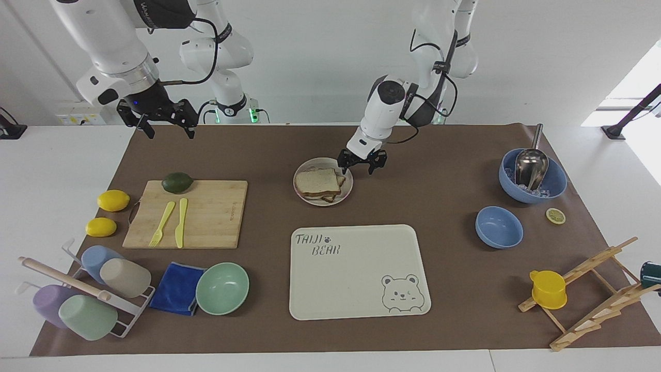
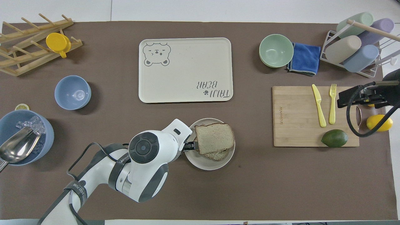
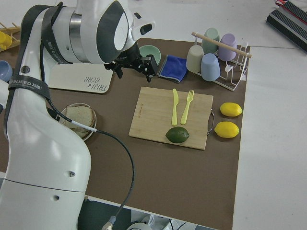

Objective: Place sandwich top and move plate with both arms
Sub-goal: 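Grasp the rim of the white plate with the left gripper, then slide the plate farther from the robot onto the bear tray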

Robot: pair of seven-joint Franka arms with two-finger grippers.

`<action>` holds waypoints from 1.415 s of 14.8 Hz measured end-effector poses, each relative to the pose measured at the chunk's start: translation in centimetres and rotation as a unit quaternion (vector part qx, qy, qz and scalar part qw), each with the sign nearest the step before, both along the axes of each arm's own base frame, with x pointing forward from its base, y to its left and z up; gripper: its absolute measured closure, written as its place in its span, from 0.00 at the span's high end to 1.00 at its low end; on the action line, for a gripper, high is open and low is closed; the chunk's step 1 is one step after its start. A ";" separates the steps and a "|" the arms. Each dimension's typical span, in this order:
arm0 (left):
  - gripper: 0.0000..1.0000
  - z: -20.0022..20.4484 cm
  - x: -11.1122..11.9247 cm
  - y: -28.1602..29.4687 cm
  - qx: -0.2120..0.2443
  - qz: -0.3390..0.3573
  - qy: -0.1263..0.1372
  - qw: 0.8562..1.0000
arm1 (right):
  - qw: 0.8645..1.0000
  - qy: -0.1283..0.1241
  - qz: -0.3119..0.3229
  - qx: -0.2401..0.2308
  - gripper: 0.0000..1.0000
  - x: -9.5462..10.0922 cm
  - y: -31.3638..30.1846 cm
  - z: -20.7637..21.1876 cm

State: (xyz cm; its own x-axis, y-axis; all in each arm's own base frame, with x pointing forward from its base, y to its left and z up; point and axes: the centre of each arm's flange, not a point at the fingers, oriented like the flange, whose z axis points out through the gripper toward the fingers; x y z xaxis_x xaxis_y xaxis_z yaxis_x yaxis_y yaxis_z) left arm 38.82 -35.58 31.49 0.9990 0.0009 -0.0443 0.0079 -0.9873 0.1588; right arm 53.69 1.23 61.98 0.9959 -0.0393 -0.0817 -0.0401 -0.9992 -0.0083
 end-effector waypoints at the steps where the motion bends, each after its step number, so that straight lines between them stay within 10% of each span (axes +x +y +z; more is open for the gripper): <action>1: 0.89 -0.5 0.0 -0.1 0.002 0.000 0.001 1.000 | 1.000 0.000 0.000 0.000 1.00 0.0 0.0 0.0; 21: 0.26 -0.8 -0.1 -0.7 -0.004 -0.024 -0.011 1.000 | 1.000 0.001 0.003 0.000 1.00 0.0 0.3 -0.1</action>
State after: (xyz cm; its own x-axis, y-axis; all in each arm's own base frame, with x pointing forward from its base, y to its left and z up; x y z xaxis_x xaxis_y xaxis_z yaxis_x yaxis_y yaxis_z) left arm 38.75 -36.32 30.74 0.9986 -0.0480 -0.0220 -0.0437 -0.9852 0.1656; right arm 53.67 1.57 61.93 0.9960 -0.0331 -0.0834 -0.0339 -0.9994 -0.0082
